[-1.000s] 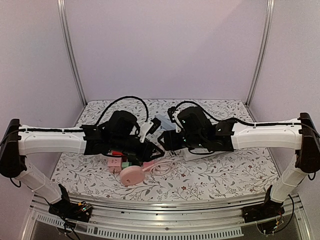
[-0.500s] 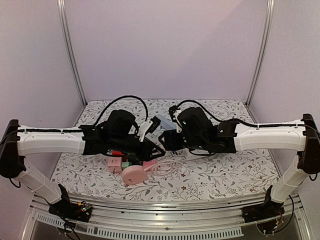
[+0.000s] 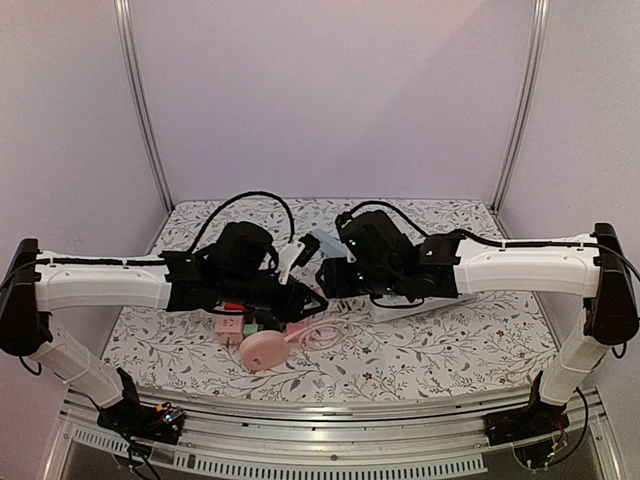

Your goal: Pull the plug off the socket

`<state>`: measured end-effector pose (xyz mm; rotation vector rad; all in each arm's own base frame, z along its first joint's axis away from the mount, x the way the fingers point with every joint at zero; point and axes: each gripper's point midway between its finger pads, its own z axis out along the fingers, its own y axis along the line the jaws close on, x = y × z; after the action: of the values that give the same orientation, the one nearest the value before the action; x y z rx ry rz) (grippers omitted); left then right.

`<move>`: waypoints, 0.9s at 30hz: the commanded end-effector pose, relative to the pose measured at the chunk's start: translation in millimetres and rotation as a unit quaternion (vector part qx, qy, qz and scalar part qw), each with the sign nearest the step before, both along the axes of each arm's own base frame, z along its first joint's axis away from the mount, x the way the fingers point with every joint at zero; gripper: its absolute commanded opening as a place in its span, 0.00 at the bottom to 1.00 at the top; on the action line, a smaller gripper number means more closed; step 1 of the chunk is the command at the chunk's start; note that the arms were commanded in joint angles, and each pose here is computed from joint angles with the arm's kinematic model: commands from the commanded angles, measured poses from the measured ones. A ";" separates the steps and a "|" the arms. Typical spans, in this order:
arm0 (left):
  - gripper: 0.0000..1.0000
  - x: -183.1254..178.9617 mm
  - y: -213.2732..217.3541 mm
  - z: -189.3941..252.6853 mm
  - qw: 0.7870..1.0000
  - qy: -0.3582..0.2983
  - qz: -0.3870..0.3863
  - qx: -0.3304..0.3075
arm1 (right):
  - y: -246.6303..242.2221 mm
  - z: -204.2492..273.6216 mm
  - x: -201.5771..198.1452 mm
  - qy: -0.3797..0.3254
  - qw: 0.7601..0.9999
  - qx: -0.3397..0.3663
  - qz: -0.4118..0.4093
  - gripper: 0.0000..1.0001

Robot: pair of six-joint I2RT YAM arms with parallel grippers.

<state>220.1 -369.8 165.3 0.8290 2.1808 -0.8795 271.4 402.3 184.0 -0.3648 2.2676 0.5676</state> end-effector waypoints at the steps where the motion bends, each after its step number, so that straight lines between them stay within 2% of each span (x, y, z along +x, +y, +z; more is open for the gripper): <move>1: 0.00 13.8 7.7 9.7 0.999 -0.015 0.037 -0.011 | -4.6 -8.2 7.7 0.002 1.000 0.001 -0.005 0.18; 6: 0.00 17.6 15.7 13.8 0.999 0.009 0.028 -0.033 | 26.5 8.2 -29.9 -0.018 0.987 0.061 0.145 0.18; 9: 0.00 21.1 19.7 15.0 0.999 0.021 0.025 -0.041 | 32.1 19.2 -57.0 -0.049 0.972 0.059 0.223 0.18; 11: 0.00 22.9 21.8 15.3 0.998 0.023 0.026 -0.043 | 28.8 23.7 -62.9 -0.063 0.967 0.057 0.241 0.18; 15: 0.00 23.1 20.3 13.7 0.999 0.026 0.025 -0.041 | 21.1 26.2 -59.0 -0.072 0.971 0.051 0.224 0.18; 20: 0.00 18.8 13.9 6.2 1.000 0.014 0.024 -0.015 | -0.6 26.2 -22.6 -0.065 0.994 0.024 0.085 0.17; 24: 0.00 15.5 10.1 9.9 0.999 -0.024 0.031 0.006 | -20.1 15.1 1.0 -0.042 0.999 -0.001 -0.007 0.17; 27: 0.00 13.3 8.5 7.2 0.999 -0.022 0.028 0.009 | -11.4 13.6 1.1 -0.022 0.999 0.028 0.006 0.17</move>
<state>213.2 -374.1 175.3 0.8593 2.1528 -0.9583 262.4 399.3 197.7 -0.4583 2.1659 0.6411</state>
